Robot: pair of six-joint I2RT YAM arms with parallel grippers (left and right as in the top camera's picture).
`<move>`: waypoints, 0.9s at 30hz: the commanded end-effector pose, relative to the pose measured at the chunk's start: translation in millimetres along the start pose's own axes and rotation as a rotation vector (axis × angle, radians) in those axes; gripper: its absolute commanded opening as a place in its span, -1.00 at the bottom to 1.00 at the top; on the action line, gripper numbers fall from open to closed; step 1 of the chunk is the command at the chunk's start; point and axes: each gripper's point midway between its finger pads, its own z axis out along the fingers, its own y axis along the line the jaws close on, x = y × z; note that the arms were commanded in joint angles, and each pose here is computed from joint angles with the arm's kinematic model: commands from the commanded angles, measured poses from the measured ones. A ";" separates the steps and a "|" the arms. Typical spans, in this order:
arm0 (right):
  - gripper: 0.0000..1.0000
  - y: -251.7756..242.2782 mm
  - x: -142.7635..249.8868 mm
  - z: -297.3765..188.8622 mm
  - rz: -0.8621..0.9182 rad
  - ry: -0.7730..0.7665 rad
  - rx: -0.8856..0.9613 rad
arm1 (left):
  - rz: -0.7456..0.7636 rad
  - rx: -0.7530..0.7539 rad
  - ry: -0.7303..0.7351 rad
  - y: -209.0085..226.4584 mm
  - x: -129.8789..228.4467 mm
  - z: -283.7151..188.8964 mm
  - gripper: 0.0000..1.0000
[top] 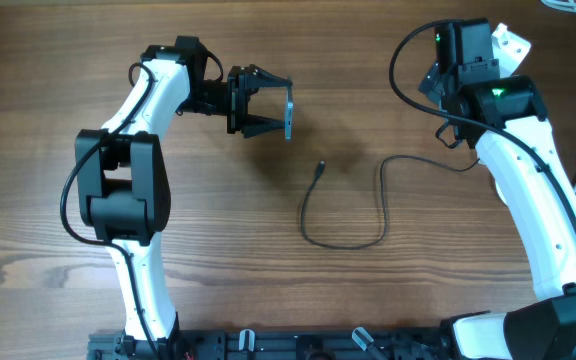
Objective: Plug charger to phone and switch on socket
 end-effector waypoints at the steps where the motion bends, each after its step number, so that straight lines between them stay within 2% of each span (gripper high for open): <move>1: 1.00 3.3 -5.5 -0.6 0.020 -0.008 -0.008 | 0.039 0.042 0.027 -15.7 19.4 -1.3 0.37; 27: 1.00 3.3 -5.5 -0.6 0.020 -0.008 -0.008 | 0.028 0.042 0.027 -15.2 20.0 -1.3 0.37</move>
